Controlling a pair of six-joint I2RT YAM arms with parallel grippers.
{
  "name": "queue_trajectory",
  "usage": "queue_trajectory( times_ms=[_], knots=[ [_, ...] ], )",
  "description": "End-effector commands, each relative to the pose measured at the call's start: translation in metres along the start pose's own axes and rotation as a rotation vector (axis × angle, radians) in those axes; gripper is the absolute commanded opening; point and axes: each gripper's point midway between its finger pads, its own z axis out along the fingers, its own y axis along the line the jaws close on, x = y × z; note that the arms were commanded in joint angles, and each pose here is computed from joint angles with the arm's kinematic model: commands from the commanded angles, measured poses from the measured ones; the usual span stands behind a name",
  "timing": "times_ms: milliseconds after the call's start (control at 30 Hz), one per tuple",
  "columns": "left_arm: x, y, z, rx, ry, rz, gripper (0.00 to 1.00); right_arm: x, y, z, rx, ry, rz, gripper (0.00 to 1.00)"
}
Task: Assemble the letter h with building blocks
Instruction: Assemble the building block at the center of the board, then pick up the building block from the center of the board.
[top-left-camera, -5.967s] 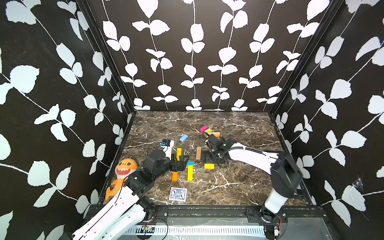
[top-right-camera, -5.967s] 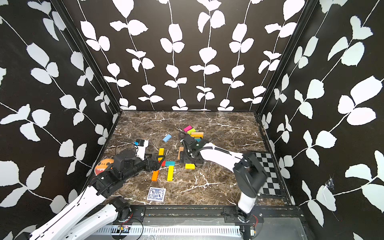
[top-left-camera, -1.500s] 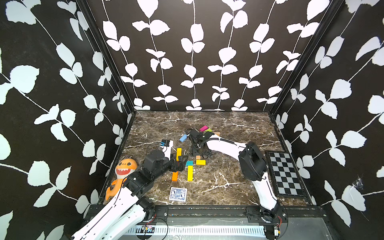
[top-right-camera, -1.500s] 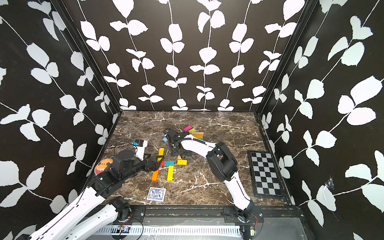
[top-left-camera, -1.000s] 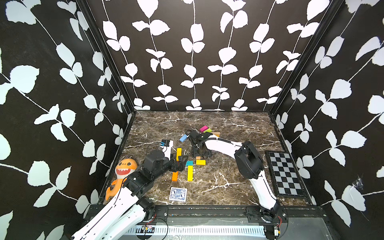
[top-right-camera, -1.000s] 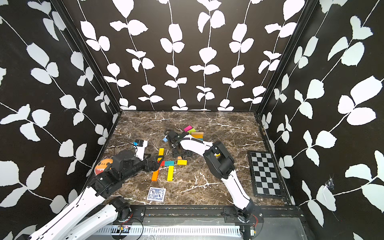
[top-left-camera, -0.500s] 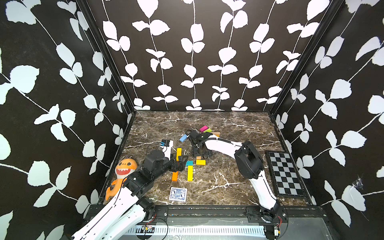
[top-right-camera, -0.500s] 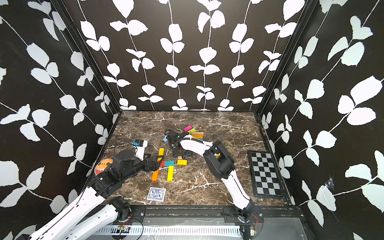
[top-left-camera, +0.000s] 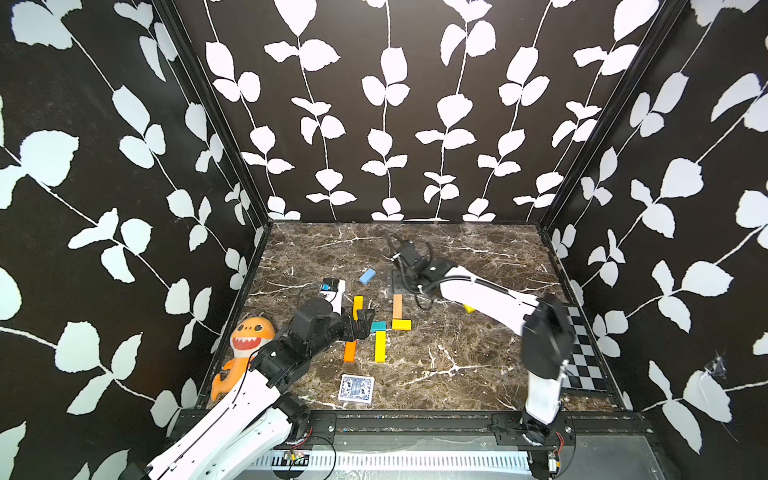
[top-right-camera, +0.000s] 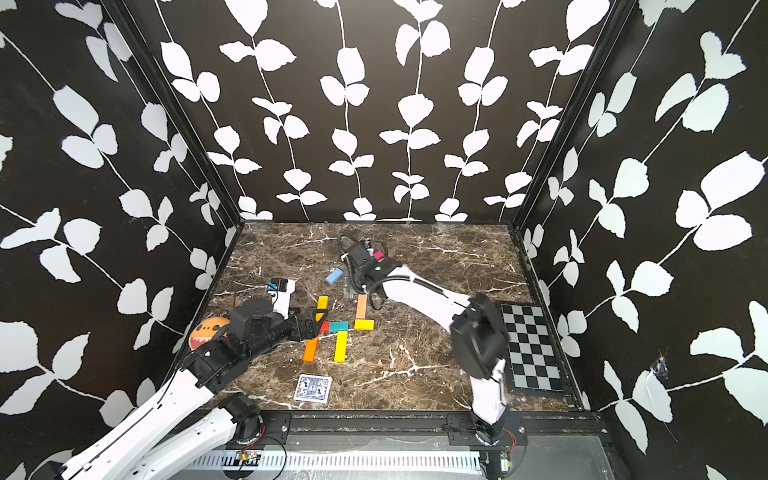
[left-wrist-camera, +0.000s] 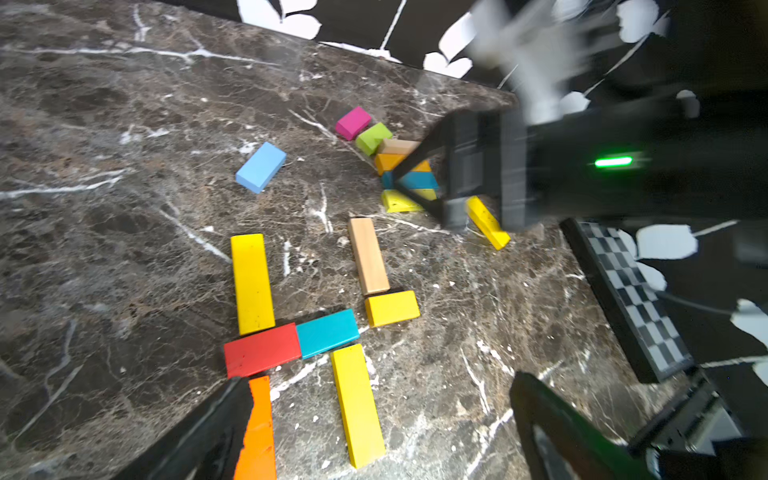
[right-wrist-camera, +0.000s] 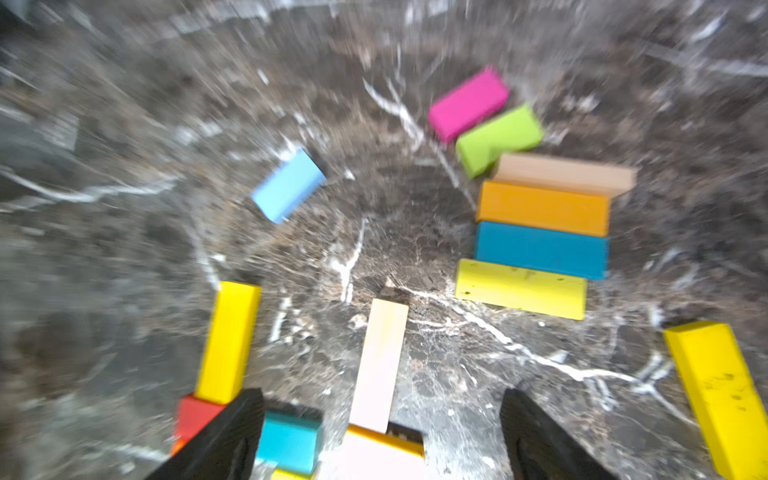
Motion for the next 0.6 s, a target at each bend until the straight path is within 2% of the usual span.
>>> queue_trajectory(
  times_ms=[0, 100, 233, 433, 567],
  knots=[
    [-0.009, 0.010, 0.014, -0.080, -0.011, -0.048, 0.99, 0.005, -0.011, 0.000, -0.035, -0.018, 0.042, 0.89],
    [-0.017, 0.007, 0.038, -0.083, 0.027, -0.092, 0.99, 0.027, -0.016, -0.003, -0.086, 0.034, 0.048, 0.88],
    [-0.027, 0.018, 0.089, -0.086, 0.070, -0.202, 0.99, 0.063, -0.030, 0.004, -0.081, 0.105, 0.044, 0.87],
    [-0.042, 0.038, 0.164, -0.212, 0.112, -0.205, 0.97, 0.088, -0.048, 0.004, -0.050, 0.139, 0.019, 0.87],
    [-0.042, 0.058, 0.201, -0.322, 0.139, -0.177, 0.94, 0.086, -0.054, -0.013, -0.064, 0.104, 0.009, 0.87]
  ],
)
